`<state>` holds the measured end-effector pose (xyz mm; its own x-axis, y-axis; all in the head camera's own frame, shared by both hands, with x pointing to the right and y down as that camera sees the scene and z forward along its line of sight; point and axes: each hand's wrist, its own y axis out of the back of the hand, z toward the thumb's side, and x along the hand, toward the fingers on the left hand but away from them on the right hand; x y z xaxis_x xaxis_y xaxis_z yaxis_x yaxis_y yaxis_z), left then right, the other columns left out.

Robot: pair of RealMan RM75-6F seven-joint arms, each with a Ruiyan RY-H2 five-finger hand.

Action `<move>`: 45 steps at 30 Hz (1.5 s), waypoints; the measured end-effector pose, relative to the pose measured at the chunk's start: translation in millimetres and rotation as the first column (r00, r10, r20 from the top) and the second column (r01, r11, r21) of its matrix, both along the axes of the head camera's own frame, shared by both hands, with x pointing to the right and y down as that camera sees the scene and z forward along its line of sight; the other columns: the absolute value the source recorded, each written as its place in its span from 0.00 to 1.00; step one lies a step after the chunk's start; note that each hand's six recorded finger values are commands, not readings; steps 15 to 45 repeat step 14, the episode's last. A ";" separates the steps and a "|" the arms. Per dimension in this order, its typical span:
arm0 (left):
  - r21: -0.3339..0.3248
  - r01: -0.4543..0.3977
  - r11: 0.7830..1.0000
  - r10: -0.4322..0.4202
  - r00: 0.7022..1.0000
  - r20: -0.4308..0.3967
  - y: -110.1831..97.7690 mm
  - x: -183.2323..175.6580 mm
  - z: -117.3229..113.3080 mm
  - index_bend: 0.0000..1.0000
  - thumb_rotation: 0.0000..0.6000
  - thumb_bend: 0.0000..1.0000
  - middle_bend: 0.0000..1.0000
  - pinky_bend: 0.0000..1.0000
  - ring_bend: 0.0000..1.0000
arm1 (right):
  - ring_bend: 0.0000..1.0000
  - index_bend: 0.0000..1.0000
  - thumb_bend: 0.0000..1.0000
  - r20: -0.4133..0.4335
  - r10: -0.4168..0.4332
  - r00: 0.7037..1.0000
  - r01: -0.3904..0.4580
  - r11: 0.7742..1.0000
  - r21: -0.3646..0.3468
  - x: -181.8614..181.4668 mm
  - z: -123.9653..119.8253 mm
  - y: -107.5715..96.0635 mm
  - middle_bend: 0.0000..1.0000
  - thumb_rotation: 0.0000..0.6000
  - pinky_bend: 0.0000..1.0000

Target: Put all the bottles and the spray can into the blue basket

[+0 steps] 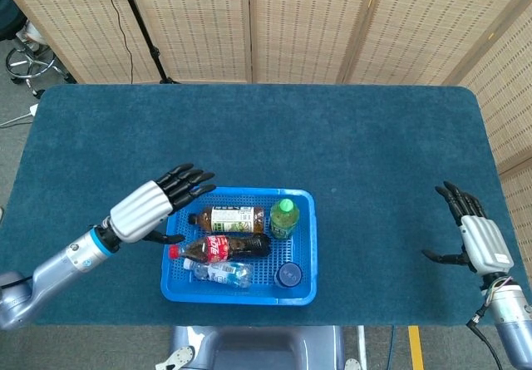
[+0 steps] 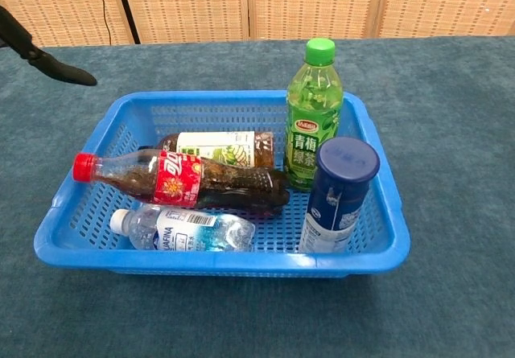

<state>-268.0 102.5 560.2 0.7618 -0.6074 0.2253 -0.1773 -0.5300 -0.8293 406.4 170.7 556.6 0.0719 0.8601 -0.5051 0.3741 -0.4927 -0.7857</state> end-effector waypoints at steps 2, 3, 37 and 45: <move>-0.003 0.095 0.995 -0.095 0.995 0.043 1.4 -23.5 -1.5 0.00 1.00 0.04 0.00 0.00 0.00 | 0.00 0.00 0.00 -0.023 -0.019 1.000 0.020 1.000 0.011 -1.5 0.1 0.3 0.00 1.00 0.00; -0.004 0.141 0.990 -0.140 0.988 0.064 3.8 -34.0 -2.2 0.00 1.00 0.04 0.00 0.00 0.00 | 0.00 0.00 0.00 -0.035 -0.029 0.999 0.029 0.999 0.018 -2.5 0.2 0.4 0.00 1.00 0.00; 0.033 0.621 0.783 -0.605 0.748 0.274 63.7 -160.8 -4.3 0.00 1.00 0.04 0.00 0.00 0.00 | 0.00 0.00 0.00 -0.167 -0.102 0.981 0.124 0.984 0.125 -17.7 1.8 4.5 0.00 1.00 0.00; 0.033 0.621 0.783 -0.605 0.748 0.274 63.7 -160.8 -4.3 0.00 1.00 0.04 0.00 0.00 0.00 | 0.00 0.00 0.00 -0.167 -0.102 0.981 0.124 0.984 0.125 -17.7 1.8 4.5 0.00 1.00 0.00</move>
